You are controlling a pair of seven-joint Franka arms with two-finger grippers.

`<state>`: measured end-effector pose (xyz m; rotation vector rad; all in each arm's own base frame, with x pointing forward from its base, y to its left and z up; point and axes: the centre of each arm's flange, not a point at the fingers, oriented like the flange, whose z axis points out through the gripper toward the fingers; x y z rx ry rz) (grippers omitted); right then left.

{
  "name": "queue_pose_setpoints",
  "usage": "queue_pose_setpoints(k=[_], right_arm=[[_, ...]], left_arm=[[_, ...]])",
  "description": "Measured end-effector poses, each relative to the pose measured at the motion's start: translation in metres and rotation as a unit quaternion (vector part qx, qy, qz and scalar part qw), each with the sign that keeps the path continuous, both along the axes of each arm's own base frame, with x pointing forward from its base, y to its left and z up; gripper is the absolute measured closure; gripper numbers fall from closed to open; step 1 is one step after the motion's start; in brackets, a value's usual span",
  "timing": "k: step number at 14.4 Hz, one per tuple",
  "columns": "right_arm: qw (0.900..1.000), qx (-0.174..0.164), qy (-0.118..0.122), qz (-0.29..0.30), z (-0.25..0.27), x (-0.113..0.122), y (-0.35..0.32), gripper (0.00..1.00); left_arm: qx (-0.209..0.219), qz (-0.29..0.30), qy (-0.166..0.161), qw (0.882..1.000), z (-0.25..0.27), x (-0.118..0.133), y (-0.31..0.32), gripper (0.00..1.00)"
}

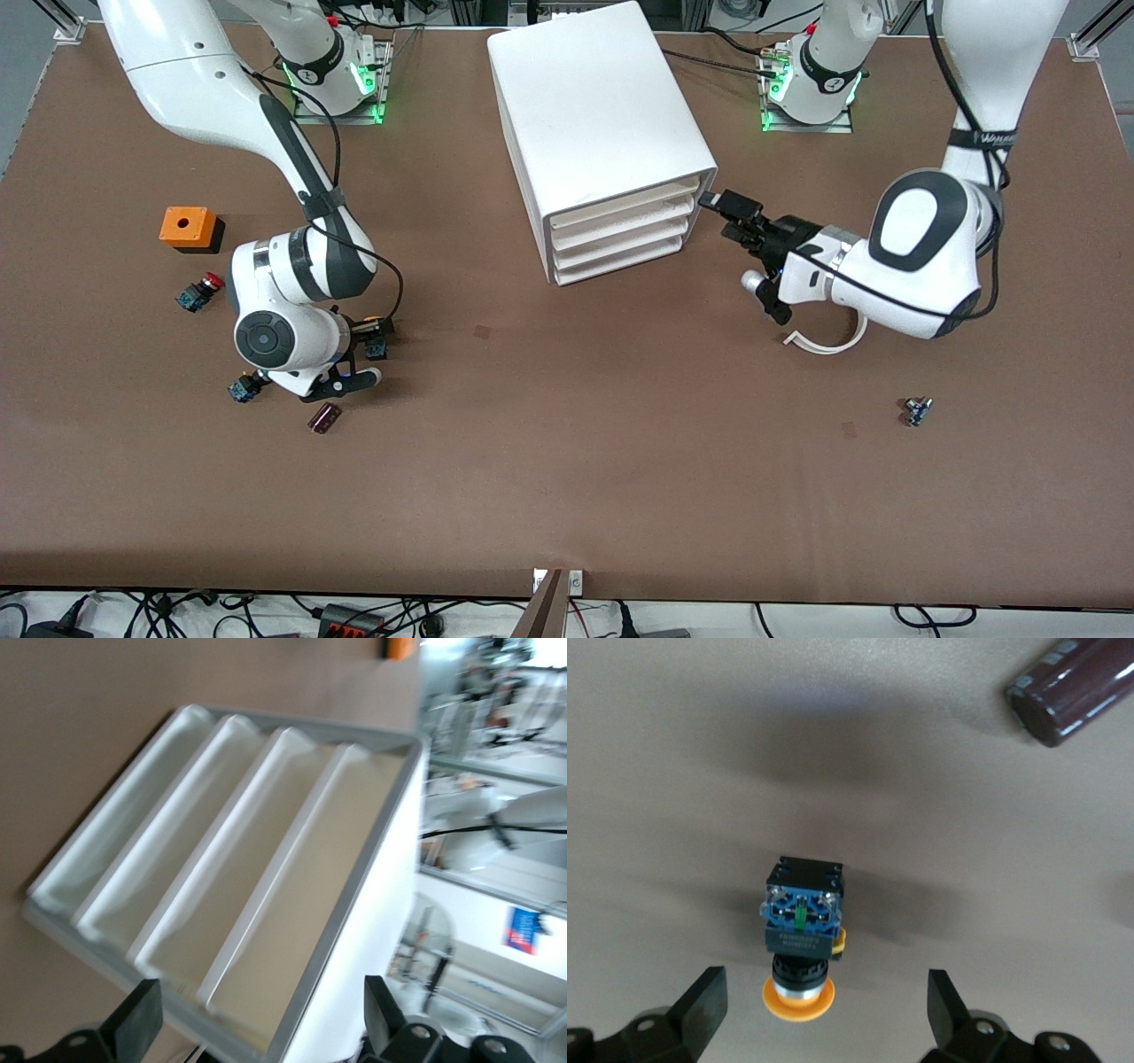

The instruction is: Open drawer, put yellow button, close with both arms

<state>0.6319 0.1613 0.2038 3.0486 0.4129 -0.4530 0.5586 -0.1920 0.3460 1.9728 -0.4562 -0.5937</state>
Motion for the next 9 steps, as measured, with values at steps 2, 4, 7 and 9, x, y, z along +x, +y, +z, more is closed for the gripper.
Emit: queue_pose_setpoints(k=[2, 4, 7, 9], right_arm=[[1.000, 0.000, -0.002, -0.002, -0.010, 0.000, 0.000, 0.00], [1.000, 0.000, -0.003, -0.005, -0.017, 0.000, 0.003, 0.00], [1.000, -0.003, -0.008, -0.010, -0.021, -0.002, 0.014, 0.00], [1.000, -0.003, -0.007, -0.009, -0.023, -0.003, 0.017, 0.02]], left_arm=[[-0.070, 0.019, 0.001, 0.997, -0.018, -0.004, -0.001, 0.00], [-0.117, 0.022, -0.012, 0.993, -0.033, -0.009, -0.005, 0.00], [-0.186, 0.043, -0.025, 0.981, -0.065, -0.012, -0.010, 0.00], [-0.213, 0.051, -0.028, 0.975, -0.092, -0.017, -0.011, 0.04]])
